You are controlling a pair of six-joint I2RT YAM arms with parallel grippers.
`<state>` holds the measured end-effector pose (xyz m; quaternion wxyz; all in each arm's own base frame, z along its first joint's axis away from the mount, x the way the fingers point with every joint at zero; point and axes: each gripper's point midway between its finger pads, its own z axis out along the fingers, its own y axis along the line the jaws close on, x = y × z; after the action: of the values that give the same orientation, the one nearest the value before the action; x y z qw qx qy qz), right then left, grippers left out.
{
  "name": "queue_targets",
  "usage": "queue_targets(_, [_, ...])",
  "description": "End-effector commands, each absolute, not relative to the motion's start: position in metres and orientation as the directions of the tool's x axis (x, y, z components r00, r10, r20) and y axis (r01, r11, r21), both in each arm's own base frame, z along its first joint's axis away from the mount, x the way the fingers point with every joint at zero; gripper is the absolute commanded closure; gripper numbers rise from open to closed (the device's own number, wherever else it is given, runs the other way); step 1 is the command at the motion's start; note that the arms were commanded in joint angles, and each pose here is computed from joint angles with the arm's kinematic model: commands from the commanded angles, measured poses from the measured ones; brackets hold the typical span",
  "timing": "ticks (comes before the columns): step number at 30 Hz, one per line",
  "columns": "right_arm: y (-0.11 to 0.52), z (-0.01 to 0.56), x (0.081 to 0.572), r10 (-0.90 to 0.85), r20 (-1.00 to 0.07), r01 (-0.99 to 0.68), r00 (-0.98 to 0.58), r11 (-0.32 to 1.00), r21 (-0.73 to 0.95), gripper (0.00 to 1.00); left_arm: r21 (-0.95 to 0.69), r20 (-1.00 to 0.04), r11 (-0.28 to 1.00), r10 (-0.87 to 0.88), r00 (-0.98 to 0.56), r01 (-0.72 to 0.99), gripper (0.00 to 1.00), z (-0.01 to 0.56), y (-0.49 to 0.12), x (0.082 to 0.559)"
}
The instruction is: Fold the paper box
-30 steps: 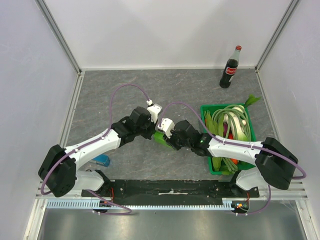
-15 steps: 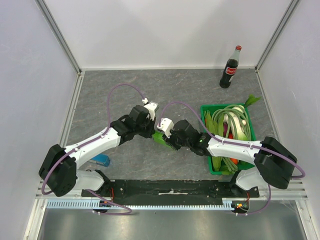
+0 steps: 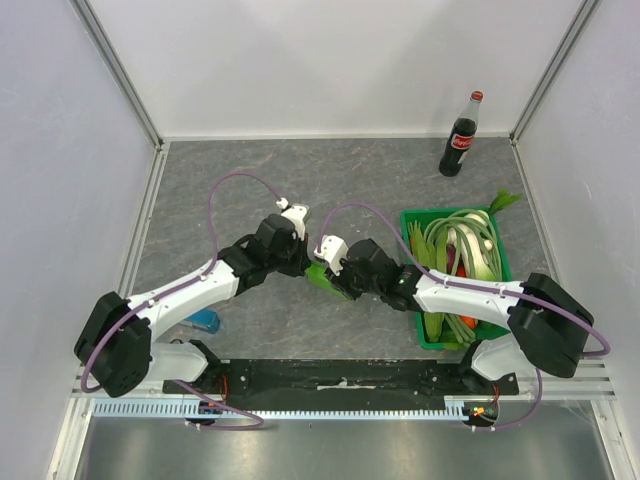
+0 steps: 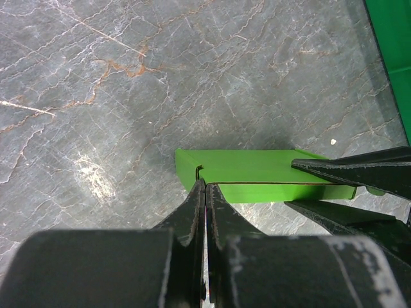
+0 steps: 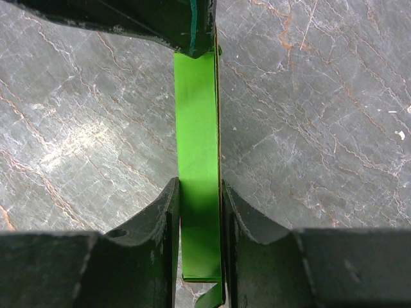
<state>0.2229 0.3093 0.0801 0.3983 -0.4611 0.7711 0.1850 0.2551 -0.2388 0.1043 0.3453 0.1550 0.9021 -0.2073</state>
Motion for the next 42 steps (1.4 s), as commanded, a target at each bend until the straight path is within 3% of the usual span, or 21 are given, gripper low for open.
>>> queue_targets(1, [0.317, 0.082, 0.222, -0.566, -0.785, -0.870, -0.253, 0.488, -0.071, 0.81, -0.293, -0.660, 0.863, 0.129, -0.740, 0.412, 0.98, 0.089, -0.239, 0.243])
queue_targets(12, [0.317, 0.079, 0.222, -0.572, -0.779, -0.869, -0.258, 0.489, -0.072, 0.82, -0.101, -0.698, 0.886, 0.260, -0.667, 0.452, 0.98, 0.085, -0.217, 0.245])
queue_targets(21, [0.316, 0.081, 0.223, -0.568, -0.782, -0.867, -0.256, 0.493, -0.075, 0.82, -0.070, -0.708, 0.881, 0.286, -0.646, 0.468, 0.98, 0.079, -0.219, 0.239])
queue_targets(35, [0.316, 0.080, 0.228, -0.556, -0.790, -0.855, -0.259, 0.512, -0.080, 0.82, -0.196, -0.768, 0.916, 0.078, -0.636, 0.350, 0.98, 0.068, -0.213, 0.227])
queue_targets(42, [0.318, 0.082, 0.231, -0.520, -0.795, -0.831, -0.312, 0.556, -0.037, 0.74, -0.183, -0.782, 0.940, 0.038, -0.622, 0.288, 0.98, 0.059, -0.202, 0.224])
